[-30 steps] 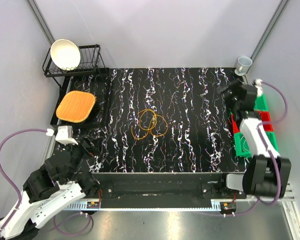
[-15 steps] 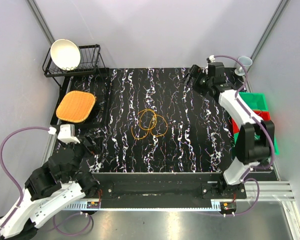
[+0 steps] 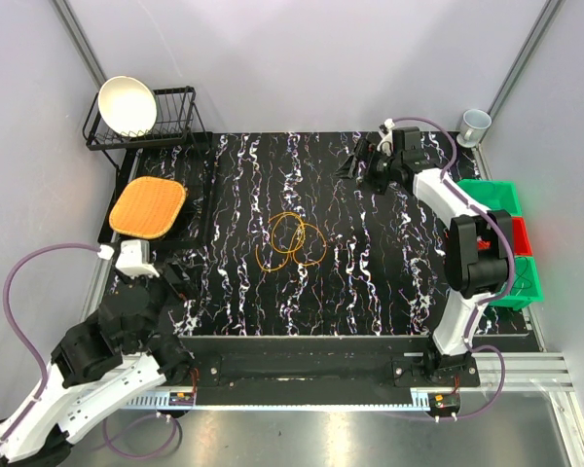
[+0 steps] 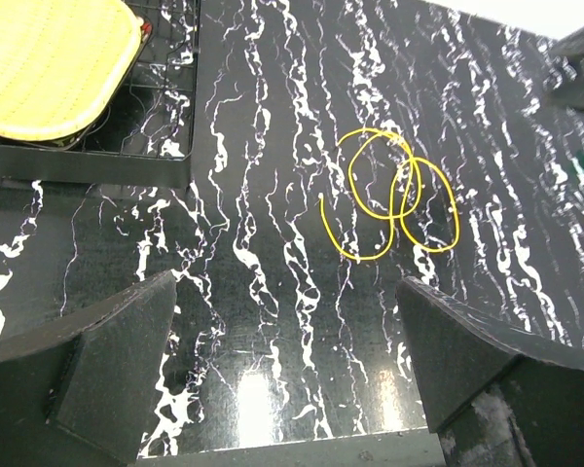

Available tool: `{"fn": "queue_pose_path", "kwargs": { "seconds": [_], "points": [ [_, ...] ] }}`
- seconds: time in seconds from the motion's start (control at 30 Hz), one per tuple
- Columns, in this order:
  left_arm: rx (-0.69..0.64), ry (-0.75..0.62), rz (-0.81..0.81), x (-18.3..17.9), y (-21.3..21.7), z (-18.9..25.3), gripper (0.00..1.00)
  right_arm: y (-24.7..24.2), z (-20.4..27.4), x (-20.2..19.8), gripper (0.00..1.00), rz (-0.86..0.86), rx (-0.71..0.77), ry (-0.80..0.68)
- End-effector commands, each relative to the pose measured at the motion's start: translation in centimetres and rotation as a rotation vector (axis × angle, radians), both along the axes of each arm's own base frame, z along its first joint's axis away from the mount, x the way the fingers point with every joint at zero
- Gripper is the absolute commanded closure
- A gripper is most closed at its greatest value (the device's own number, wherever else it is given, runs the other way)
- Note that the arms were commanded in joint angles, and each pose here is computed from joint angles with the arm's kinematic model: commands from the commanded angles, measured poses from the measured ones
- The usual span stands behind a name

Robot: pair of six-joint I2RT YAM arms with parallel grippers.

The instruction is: Untangle the cables

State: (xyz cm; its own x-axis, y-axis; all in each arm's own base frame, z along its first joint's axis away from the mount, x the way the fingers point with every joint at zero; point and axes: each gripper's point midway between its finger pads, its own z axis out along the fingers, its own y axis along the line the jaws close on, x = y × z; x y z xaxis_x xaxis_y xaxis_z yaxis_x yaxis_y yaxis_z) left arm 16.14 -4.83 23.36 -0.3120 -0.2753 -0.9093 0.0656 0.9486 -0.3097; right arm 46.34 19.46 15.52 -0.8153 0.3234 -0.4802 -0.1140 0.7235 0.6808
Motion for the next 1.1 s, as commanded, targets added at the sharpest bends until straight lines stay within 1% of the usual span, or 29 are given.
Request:
{"fn": "queue_pose_path", "kwargs": {
  "seconds": [0.0, 0.27, 0.53, 0.63, 0.8, 0.93, 1.07],
  "points": [
    [0.019, -0.007, 0.024, 0.7, -0.1, 0.4, 0.01, 2.4, 1.8, -0.4, 0.03, 0.115, -0.009, -0.084],
    [0.035, 0.000, 0.044, 1.0, 0.1, 0.2, 0.01, 6.5, -1.3, -2.1, 0.14, 0.257, -0.092, -0.056],
    [0.057, 0.015, 0.057, 1.4, 0.1, -0.1, 0.01, 7.6, -4.3, -3.3, 0.18, 0.278, -0.143, 0.006],
    [0.061, 0.021, 0.063, 1.5, 0.1, -0.2, 0.01, 8.1, -5.6, -3.7, 0.21, 0.279, -0.174, 0.028],
    [0.061, 0.020, 0.070, 1.6, 0.3, -0.2, 0.01, 8.3, -7.8, -4.4, 0.25, 0.279, -0.243, 0.051],
    [0.067, 0.026, 0.073, 1.7, 0.3, -0.3, 0.01, 8.9, -8.8, -4.7, 0.28, 0.301, -0.253, 0.061],
    [0.074, 0.032, 0.074, 1.8, 0.2, -0.4, 0.01, 9.4, -9.8, -4.9, 0.29, 0.319, -0.267, 0.070]
  ]
}}
